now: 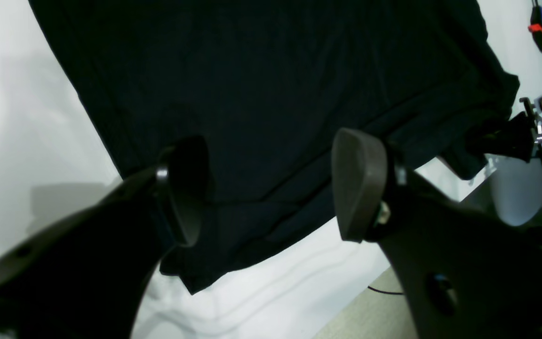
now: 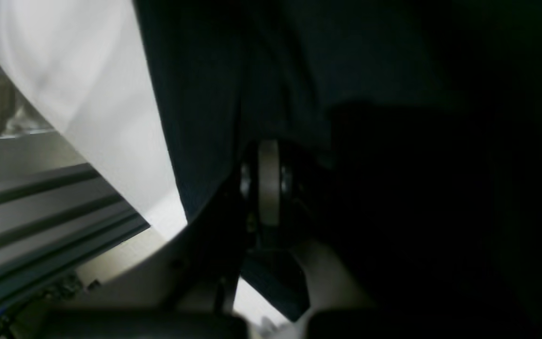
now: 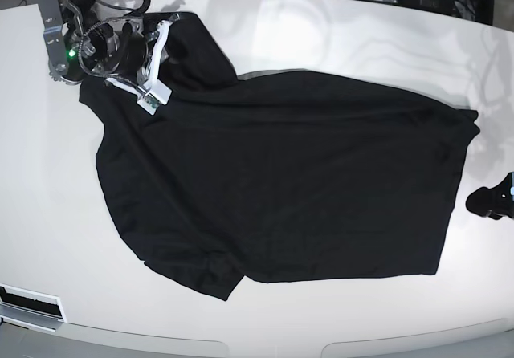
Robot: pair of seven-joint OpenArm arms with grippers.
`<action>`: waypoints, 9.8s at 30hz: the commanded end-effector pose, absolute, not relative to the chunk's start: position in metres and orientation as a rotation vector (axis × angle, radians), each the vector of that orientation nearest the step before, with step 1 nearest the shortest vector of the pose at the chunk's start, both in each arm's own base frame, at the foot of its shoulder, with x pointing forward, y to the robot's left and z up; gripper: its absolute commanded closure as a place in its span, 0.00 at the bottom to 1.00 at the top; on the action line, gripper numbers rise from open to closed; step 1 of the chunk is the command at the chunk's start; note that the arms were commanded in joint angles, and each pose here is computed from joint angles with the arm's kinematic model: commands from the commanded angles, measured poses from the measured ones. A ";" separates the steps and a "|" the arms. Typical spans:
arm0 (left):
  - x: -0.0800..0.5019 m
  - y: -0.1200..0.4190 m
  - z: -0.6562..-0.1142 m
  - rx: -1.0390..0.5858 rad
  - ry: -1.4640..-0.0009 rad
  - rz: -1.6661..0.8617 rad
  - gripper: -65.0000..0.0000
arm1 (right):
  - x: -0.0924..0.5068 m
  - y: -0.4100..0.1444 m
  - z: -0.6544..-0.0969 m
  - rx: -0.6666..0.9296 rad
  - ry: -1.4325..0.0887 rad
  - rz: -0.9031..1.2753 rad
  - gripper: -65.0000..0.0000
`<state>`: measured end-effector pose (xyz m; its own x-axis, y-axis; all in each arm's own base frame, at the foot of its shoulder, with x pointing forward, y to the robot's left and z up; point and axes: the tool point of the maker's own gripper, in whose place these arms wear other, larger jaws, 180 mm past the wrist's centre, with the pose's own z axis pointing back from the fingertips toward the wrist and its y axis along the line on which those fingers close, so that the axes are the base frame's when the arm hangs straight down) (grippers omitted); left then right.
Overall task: Layout the t-shirt on the table in an organized manner, then fold the t-shirt properly
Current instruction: 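Move the right gripper to the shirt's collar corner and grasp it, then drag the grasped shirt edge with the right gripper along the table, then grasp the shirt's hem corner with the left gripper, then pull the shirt corners apart with both grippers to straighten it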
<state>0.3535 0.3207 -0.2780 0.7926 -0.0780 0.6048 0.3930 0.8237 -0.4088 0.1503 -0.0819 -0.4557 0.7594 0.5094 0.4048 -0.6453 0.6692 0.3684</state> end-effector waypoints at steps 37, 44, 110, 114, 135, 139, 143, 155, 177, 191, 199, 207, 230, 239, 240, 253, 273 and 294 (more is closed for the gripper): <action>0.362 0.328 -0.256 -0.544 -0.669 -0.273 0.36 | 0.096 -0.015 -0.404 0.750 -0.103 1.027 1.00; 0.362 0.328 -0.256 -0.545 -0.668 -0.274 0.36 | 0.207 -0.063 -0.359 0.539 -0.523 0.855 1.00; 0.362 0.326 -0.257 -0.550 -0.668 -0.274 0.36 | 0.400 -0.123 -0.388 0.341 -0.663 0.497 1.00; 0.362 0.326 -0.257 -0.550 -0.668 -0.274 0.36 | 0.379 -0.128 -0.413 0.310 -0.626 0.506 1.00; 0.363 0.325 -0.256 -0.551 -0.676 -0.273 0.36 | 0.411 -0.183 -0.422 -0.058 -0.683 0.274 1.00; 0.363 0.326 -0.255 -0.549 -0.675 -0.272 0.36 | 0.428 -0.154 -0.384 0.159 -0.690 0.308 1.00; 0.367 0.331 -0.249 -0.536 -0.704 -0.264 0.36 | 0.409 -0.115 -0.341 0.499 -0.724 0.431 1.00; 0.377 0.360 -0.243 -0.452 -0.785 -0.198 0.36 | 0.269 -0.074 -0.333 0.995 -0.591 0.415 1.00; 0.363 0.262 -0.414 -0.312 -0.537 -0.388 1.00 | 0.226 -0.075 -0.363 1.007 -0.480 0.354 1.00; 0.361 0.288 -0.446 -0.109 -0.627 -0.314 1.00 | 0.233 -0.075 -0.358 1.007 -0.501 0.365 1.00; 0.438 0.305 -0.396 -0.061 -0.844 -0.283 1.00 | 0.237 -0.075 -0.355 1.006 -0.511 0.370 1.00; 0.457 0.303 -0.341 -0.238 -0.753 -0.135 1.00 | 0.253 -0.076 -0.345 0.992 -0.549 0.395 1.00; 0.301 0.403 -0.331 -0.739 -0.914 0.462 1.00 | 0.255 -0.075 -0.342 0.999 -0.557 0.397 1.00; 0.283 0.394 -0.364 -0.713 -0.857 0.499 0.36 | 0.255 -0.074 -0.341 1.008 -0.561 0.395 1.00; 0.283 0.393 -0.368 -0.703 -0.861 0.504 0.35 | 0.256 -0.073 -0.339 1.017 -0.565 0.394 1.00; 0.295 0.366 -0.390 -0.728 -0.887 0.542 0.35 | 0.256 -0.073 -0.339 1.019 -0.567 0.393 1.00; 0.309 0.362 -0.387 -0.692 -0.862 0.476 0.40 | 0.255 -0.073 -0.339 1.019 -0.566 0.393 1.00; 0.313 0.356 -0.411 -0.629 -0.826 0.533 0.94 | 0.255 -0.073 -0.339 1.020 -0.564 0.392 1.00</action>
